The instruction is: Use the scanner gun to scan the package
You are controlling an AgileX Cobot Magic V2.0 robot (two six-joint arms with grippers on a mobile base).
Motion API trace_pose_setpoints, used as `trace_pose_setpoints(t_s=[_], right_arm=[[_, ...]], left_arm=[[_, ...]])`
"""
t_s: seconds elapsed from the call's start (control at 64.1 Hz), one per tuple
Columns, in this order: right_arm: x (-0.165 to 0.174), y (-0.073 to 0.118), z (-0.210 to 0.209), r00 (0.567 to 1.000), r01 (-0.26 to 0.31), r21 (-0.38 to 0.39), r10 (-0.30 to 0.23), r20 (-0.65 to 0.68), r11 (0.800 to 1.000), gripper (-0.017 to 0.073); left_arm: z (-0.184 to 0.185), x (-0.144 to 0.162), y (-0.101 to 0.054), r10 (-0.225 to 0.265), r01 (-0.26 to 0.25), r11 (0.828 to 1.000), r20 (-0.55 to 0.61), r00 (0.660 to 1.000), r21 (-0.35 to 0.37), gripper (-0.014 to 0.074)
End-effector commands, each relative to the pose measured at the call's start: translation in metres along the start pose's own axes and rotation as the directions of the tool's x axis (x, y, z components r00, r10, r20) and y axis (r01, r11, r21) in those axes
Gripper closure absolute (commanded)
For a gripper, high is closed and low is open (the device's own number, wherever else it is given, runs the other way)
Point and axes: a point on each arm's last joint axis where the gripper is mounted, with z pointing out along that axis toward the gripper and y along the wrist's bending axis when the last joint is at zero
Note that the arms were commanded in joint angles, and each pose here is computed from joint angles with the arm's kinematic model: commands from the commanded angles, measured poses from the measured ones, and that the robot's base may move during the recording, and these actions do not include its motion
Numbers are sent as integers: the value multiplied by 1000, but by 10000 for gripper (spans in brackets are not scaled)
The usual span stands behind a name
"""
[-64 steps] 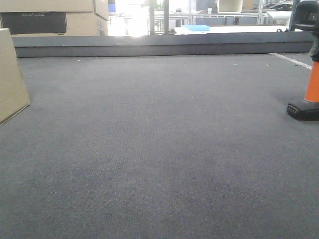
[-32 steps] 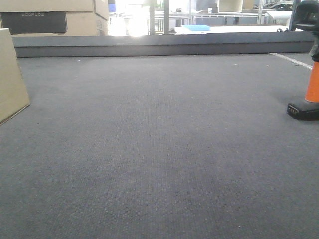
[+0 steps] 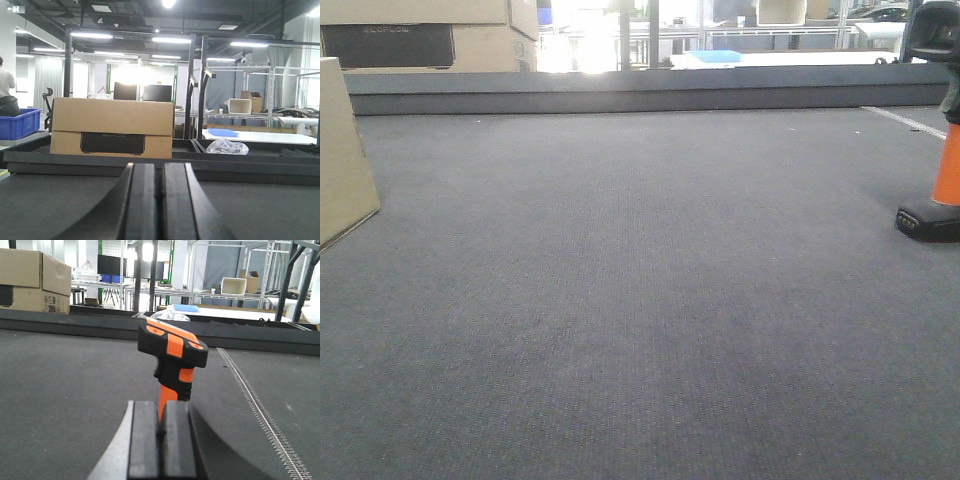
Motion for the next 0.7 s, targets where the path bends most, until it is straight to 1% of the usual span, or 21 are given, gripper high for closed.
trace_pose_setpoints(t_s=[0.0,0.14,0.187,0.25,0.296,0.405,0.421,0.483,0.546,0.624,0.655,0.686], right_arm=[[-2,0,0,1000,0,3,0,28,1000,727],[-2,0,0,1000,0,3,0,28,1000,727],[-2,0,0,1000,0,3,0,28,1000,727],[-2,0,0,1000,0,3,0,28,1000,727],[-2,0,0,1000,0,3,0,28,1000,727],[-2,0,0,1000,0,3,0,28,1000,727],[-2,0,0,1000,0,3,0,28,1000,727],[-2,0,0,1000,0,3,0,28,1000,727],[-2,0,0,1000,0,3,0,28,1000,727],[-2,0,0,1000,0,3,0,28,1000,727],[-2,0,0,1000,0,3,0,28,1000,727],[-2,0,0,1000,0,3,0,28,1000,727]], left_arm=[[-1,-2,0,-6,6,1000,14,1000,-4,705],[-1,-2,0,-6,6,1000,14,1000,-4,705],[0,4,0,-6,6,1000,-3,1000,-4,705],[0,16,0,-2,2,1000,-29,1000,-5,705],[-1,40,1,0,-1,1000,-113,994,-6,705],[-3,73,1,5,-5,1000,-210,978,-3,705],[-4,76,1,14,-14,1000,-221,975,1,705],[-5,86,1,13,-12,1000,-250,968,7,705],[-6,93,1,13,-10,1000,-262,965,14,705],[-6,91,0,12,-7,1000,-236,972,23,705],[-6,93,0,12,-7,1000,-262,965,23,705],[-6,93,0,12,-7,1000,-262,965,23,705]])
